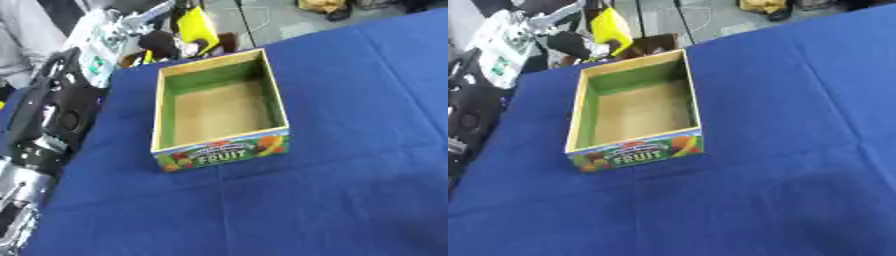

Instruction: Pick up objects on the table and place them in the box.

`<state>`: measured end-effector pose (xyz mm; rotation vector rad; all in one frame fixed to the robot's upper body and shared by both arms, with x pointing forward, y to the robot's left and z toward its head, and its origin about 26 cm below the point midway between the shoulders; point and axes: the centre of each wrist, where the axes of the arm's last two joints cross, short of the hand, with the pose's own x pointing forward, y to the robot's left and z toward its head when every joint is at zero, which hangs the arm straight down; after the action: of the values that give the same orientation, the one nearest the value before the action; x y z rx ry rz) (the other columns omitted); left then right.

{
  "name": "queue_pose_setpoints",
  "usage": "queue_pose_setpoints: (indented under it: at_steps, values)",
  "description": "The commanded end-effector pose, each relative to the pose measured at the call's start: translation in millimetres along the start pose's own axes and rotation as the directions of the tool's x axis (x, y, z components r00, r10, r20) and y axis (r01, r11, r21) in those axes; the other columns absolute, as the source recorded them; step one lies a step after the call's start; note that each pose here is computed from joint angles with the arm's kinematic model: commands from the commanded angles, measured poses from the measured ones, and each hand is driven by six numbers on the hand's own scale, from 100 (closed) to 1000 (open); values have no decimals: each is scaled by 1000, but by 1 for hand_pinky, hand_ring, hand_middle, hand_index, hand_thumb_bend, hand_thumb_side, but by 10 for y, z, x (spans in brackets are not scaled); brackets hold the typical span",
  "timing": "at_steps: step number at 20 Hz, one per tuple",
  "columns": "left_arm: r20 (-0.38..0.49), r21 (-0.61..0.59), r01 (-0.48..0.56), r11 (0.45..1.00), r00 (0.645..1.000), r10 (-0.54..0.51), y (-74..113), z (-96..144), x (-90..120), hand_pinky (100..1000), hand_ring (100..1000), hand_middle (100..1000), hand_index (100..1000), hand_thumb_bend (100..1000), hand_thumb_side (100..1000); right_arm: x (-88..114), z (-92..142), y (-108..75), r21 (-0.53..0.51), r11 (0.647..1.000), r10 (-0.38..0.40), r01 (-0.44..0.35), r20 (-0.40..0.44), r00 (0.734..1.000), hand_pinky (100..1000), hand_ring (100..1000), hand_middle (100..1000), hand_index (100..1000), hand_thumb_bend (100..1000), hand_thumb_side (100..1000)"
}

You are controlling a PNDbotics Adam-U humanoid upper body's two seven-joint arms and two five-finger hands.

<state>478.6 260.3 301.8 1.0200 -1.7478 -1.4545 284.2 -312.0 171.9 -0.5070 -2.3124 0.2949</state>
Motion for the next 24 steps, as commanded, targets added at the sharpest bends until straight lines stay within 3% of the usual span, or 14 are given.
queue_pose_setpoints:
  at_steps: [1,11,17,24]
  values:
    - [-54,30,55,998,997,-53,111,-34,33,314,491,352,457,100,556,61,-53,4,-1,1000,-14,14,25,1000,680,780,514,637,100,531]
    - [-119,-18,127,992,985,-128,-179,-187,248,325,497,360,464,100,554,71,-68,34,1,999,-36,36,24,999,681,780,514,637,100,527]
    - [-143,-190,126,974,977,-155,-498,-231,246,364,509,381,481,100,549,77,-80,44,0,999,-44,44,28,999,681,779,515,637,100,527]
    - [-155,-312,149,939,967,-204,-641,-281,358,399,535,433,533,100,593,86,-96,54,-3,999,-51,51,37,998,681,779,515,637,100,527]
